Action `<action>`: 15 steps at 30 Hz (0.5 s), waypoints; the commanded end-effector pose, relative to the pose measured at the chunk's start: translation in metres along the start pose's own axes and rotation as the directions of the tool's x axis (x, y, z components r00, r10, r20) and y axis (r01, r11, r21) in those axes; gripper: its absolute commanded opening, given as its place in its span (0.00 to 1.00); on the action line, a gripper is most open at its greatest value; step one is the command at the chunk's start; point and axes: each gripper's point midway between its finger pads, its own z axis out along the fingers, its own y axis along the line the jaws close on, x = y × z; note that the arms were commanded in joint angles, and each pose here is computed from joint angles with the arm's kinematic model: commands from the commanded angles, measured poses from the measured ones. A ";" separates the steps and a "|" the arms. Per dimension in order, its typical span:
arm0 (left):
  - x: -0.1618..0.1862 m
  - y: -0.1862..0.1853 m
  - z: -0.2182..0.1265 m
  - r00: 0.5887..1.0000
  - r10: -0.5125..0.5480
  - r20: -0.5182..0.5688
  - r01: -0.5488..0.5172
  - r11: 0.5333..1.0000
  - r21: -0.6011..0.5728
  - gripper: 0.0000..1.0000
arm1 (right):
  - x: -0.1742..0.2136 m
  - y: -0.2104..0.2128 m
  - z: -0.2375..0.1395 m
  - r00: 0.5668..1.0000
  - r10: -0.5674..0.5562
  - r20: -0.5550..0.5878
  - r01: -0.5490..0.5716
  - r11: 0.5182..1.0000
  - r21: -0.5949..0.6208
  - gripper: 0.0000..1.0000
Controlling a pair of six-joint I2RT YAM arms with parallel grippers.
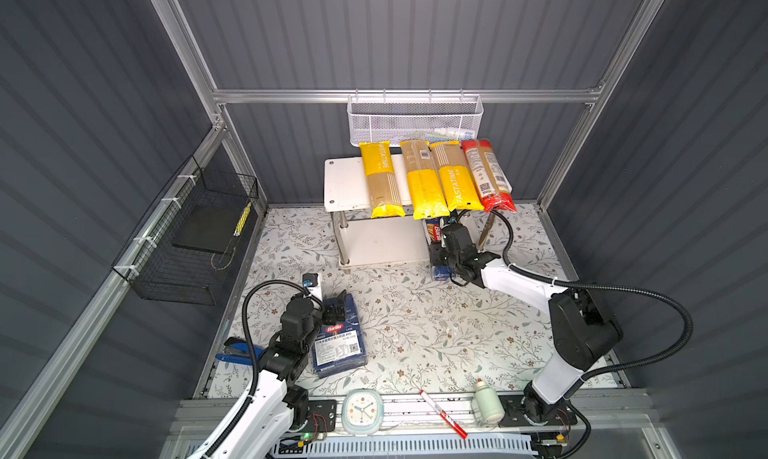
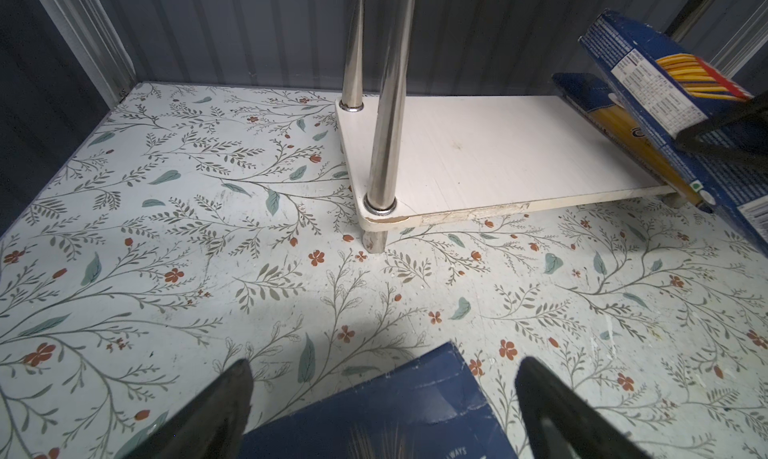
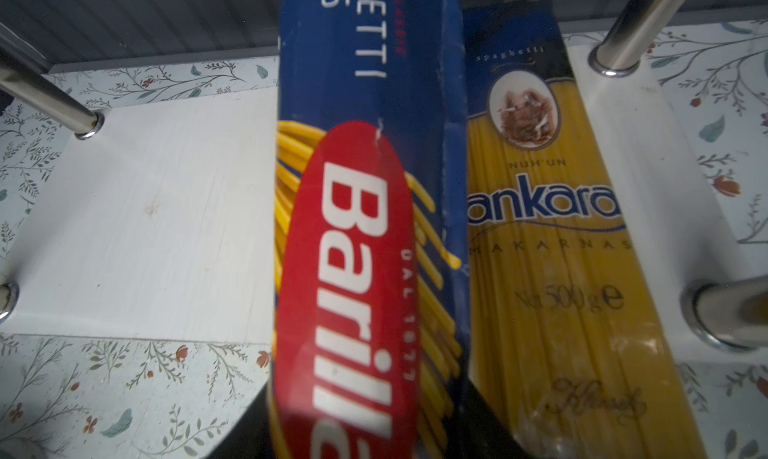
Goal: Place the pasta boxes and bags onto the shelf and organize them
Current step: 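Stand the Barilla box on the lower tier beside the Ankara bag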
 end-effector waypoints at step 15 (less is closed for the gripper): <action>-0.001 0.003 -0.003 1.000 -0.002 0.010 0.002 1.000 -0.016 0.99 | -0.073 0.008 0.019 0.968 0.096 0.230 -0.087 0.995 -0.050 0.51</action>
